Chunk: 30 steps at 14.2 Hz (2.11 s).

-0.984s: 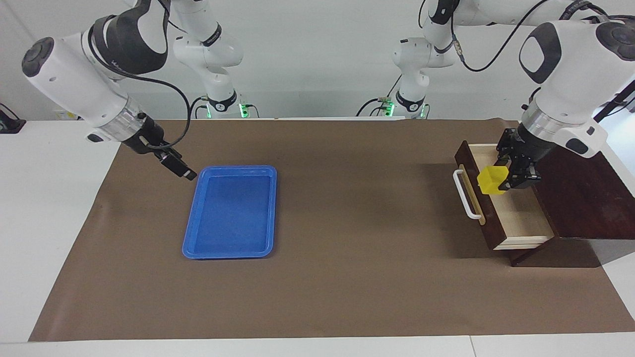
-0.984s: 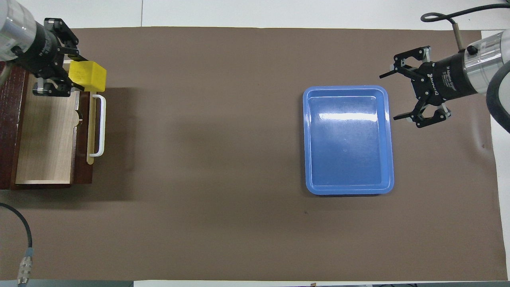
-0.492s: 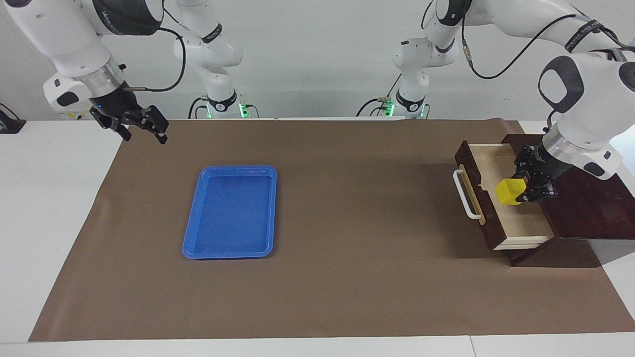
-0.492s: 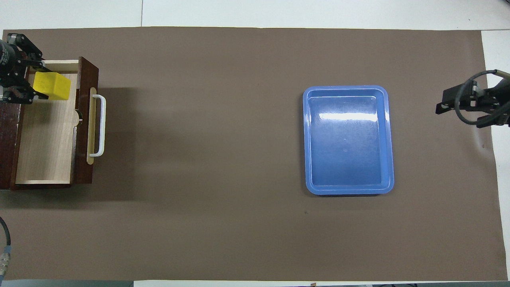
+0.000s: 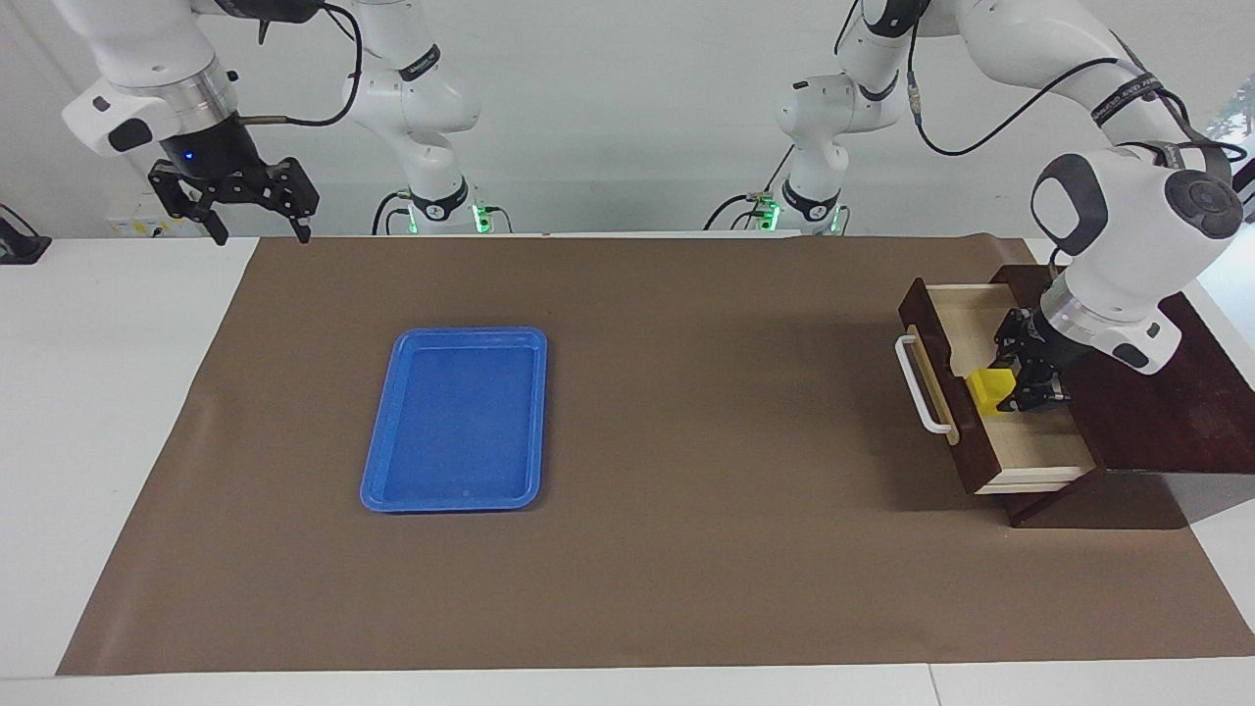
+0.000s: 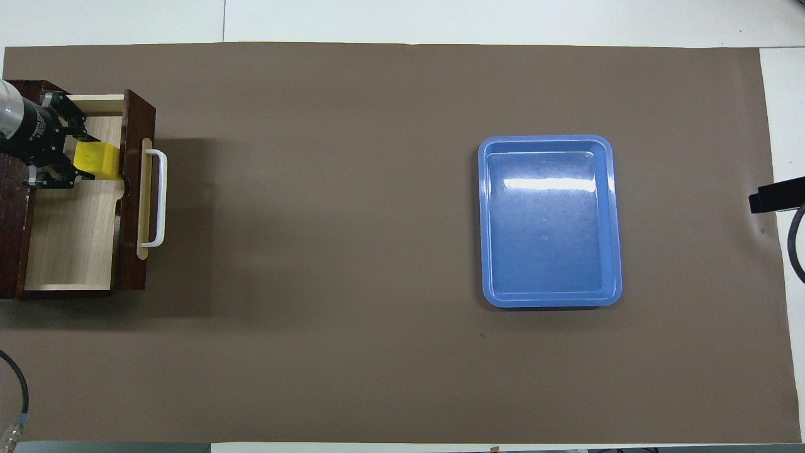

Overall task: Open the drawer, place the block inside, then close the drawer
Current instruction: 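Lower the block into the open drawer with the left gripper, then open the left gripper and release the block inside the drawer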

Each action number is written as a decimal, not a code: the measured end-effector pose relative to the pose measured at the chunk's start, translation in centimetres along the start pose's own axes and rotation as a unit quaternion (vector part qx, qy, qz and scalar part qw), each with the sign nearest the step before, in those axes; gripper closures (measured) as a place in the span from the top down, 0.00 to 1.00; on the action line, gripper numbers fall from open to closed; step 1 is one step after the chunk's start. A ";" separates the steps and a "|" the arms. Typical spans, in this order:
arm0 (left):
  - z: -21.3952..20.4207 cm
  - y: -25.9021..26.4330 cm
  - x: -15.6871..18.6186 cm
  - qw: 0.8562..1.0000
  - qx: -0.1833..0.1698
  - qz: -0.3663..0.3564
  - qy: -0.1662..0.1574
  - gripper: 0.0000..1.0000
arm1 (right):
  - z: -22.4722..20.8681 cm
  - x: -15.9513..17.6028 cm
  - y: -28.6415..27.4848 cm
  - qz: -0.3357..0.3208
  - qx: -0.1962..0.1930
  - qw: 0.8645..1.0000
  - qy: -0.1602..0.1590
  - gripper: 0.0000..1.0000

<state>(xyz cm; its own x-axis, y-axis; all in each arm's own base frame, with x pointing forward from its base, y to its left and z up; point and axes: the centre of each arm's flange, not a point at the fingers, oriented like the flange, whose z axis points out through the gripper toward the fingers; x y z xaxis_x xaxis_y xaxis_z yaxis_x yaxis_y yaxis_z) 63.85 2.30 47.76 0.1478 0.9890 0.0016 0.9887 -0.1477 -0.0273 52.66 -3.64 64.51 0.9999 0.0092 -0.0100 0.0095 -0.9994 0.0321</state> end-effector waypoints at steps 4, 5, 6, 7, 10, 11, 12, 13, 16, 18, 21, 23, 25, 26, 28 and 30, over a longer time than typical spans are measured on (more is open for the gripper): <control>1.9 -0.8 -0.1 1.000 -0.013 0.000 0.003 0.55 | 2.4 0.8 -0.2 0.028 0.008 0.999 -0.023 1.00; 2.5 -1.2 -0.1 1.000 -0.015 -0.001 0.003 0.55 | 2.8 1.0 -0.3 0.031 0.010 0.999 -0.028 1.00; 2.9 -1.5 -0.2 1.000 -0.015 -0.001 0.003 0.55 | 3.2 1.1 -0.3 0.030 0.010 0.999 -0.031 1.00; 2.9 -1.7 -0.1 1.000 -0.017 -0.001 0.004 0.55 | 3.4 1.1 -0.3 0.027 0.011 0.999 -0.034 1.00; 2.7 -2.0 0.0 1.000 -0.018 -0.002 0.004 0.60 | 3.7 1.0 -0.6 0.009 0.012 0.999 -0.042 1.00; 2.5 -2.1 0.0 1.000 -0.020 -0.003 0.004 0.72 | 3.7 1.0 -0.7 0.007 0.011 0.999 -0.042 1.00; 2.3 -2.1 0.0 1.000 -0.021 -0.002 0.005 0.85 | 3.7 1.0 -0.9 0.006 0.011 0.999 -0.043 1.00; 1.8 -2.0 -0.2 1.000 -0.024 -0.001 0.005 0.96 | 3.7 1.0 -0.9 0.005 0.011 0.999 -0.043 1.00; -2.4 -1.5 -2.2 1.000 -0.026 0.017 0.004 1.00 | 4.0 0.9 -1.0 0.005 0.011 0.999 -0.047 1.00; -5.7 -1.2 -5.2 0.999 -0.026 0.036 0.004 1.00 | 4.0 0.9 -1.0 0.005 0.011 0.999 -0.047 1.00; -5.3 -1.1 -11.1 0.999 -0.009 0.049 0.020 1.00 | 4.0 0.9 -0.9 0.006 0.012 0.999 -0.047 1.00; -3.1 -1.7 -12.9 0.998 0.012 0.045 0.040 1.00 | 4.0 0.9 -0.8 0.007 0.012 0.999 -0.047 1.00; -1.5 -2.3 -12.7 0.998 0.021 0.039 0.046 1.00 | 4.0 0.9 -0.7 0.007 0.012 0.999 -0.046 1.00; -1.0 -2.6 -12.4 0.998 0.020 0.037 0.048 1.00 | 4.0 0.9 -0.7 0.007 0.012 0.999 -0.046 1.00; -0.2 -3.2 -11.8 0.997 0.019 0.039 0.062 1.00 | 4.0 0.9 -0.7 0.007 0.012 0.999 -0.046 1.00; 0.7 -3.5 -11.6 0.996 0.015 0.045 0.074 1.00 | 4.0 0.9 -0.7 0.007 0.012 0.999 -0.048 1.00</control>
<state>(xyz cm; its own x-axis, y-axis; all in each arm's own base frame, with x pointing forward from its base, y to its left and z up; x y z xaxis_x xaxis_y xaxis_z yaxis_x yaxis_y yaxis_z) 58.64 -8.67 47.09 0.2395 0.9600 0.1448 0.9705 -0.2326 -0.0631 53.47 -3.03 60.49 0.9945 -0.0074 -0.1049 -0.0064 -0.9999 0.0097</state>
